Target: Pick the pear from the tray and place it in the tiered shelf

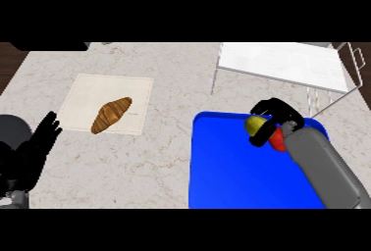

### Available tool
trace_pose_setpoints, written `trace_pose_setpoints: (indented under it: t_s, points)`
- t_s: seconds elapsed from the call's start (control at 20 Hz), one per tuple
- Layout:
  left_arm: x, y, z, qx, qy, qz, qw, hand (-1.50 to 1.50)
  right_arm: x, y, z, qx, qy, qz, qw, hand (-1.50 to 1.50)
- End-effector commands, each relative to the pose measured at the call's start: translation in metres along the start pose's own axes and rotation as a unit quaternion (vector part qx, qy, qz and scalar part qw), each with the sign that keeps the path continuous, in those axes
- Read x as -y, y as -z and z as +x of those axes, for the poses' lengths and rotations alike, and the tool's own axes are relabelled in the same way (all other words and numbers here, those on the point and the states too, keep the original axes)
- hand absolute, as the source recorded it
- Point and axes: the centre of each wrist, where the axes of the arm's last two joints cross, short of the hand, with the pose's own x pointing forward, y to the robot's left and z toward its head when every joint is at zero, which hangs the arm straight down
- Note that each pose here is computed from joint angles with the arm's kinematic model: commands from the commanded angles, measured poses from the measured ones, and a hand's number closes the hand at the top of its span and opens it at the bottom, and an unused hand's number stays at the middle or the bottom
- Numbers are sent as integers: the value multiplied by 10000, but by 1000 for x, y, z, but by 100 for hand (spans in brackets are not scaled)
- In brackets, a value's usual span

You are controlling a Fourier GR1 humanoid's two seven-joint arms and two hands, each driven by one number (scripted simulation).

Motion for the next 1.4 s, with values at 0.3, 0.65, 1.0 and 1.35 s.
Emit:
trace_pose_setpoints:
  t_s: [0.3,0.65,1.0,1.35]
  points:
    - [-4,-7,-11,-88,-84,40,9999,0,-9,-92,74,2548,-1646,-2509,9192,150]
    - [5,-7,-7,-62,-36,70,9999,0,18,-162,58,2777,-409,-2672,9218,150]
    - [-2,-14,-14,-78,-51,51,9999,0,61,-240,39,3087,588,-2985,9012,150]
    - [-8,-3,-2,-11,26,93,10000,0,96,-286,33,3194,910,-3453,8778,150]
